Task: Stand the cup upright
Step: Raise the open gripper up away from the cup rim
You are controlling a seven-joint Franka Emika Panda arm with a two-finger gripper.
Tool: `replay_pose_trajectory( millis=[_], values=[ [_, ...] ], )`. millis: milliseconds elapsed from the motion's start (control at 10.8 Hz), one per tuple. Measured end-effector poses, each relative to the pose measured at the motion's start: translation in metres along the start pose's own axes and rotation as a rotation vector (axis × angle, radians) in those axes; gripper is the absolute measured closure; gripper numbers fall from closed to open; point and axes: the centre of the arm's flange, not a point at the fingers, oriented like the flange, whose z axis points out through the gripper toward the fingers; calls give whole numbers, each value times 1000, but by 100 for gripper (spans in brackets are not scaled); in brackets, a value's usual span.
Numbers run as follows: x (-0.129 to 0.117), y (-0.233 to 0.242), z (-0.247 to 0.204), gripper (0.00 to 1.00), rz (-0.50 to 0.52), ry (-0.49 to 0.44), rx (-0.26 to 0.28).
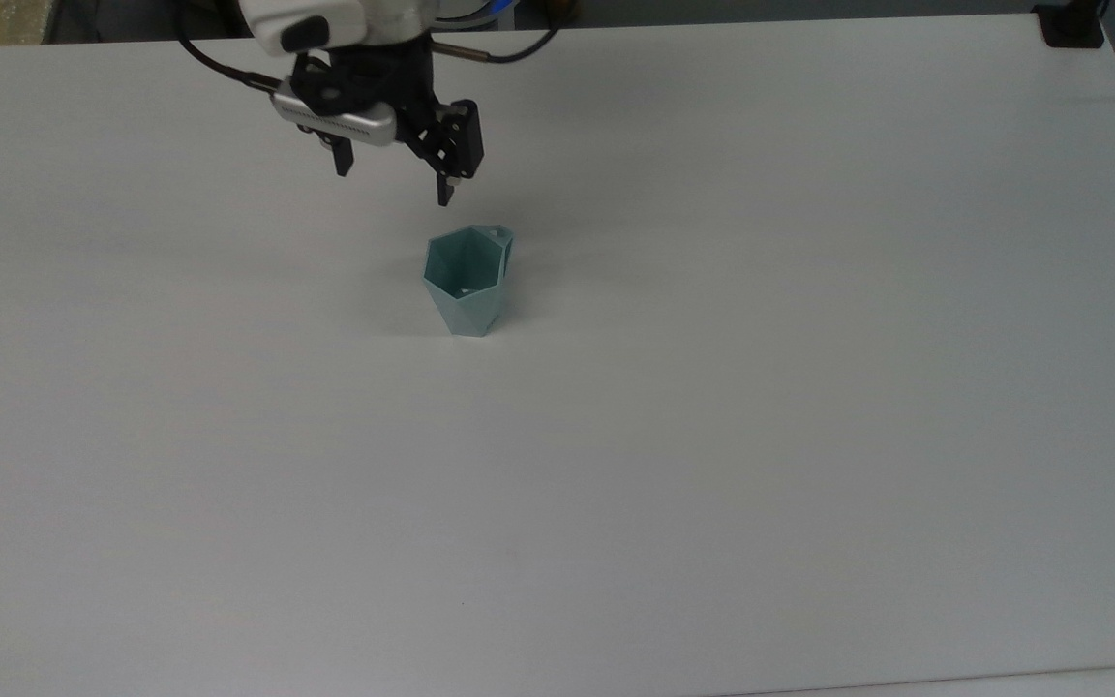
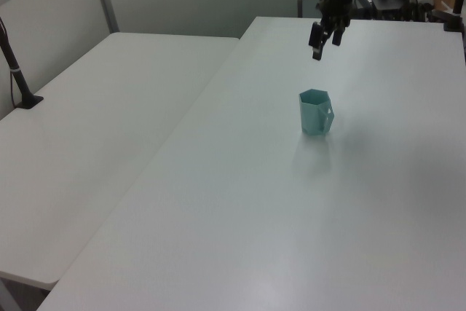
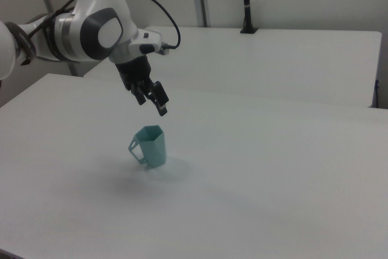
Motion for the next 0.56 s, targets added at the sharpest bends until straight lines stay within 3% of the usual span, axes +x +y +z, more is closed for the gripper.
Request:
replay_pose_trajectory(
  millis=[93, 370, 555],
  values=[
    [2, 10, -13, 0, -10, 7, 3],
    [-4, 54, -76, 0, -199, -110, 22],
    [-6, 74, -102, 0, -260, -137, 28]
  ],
)
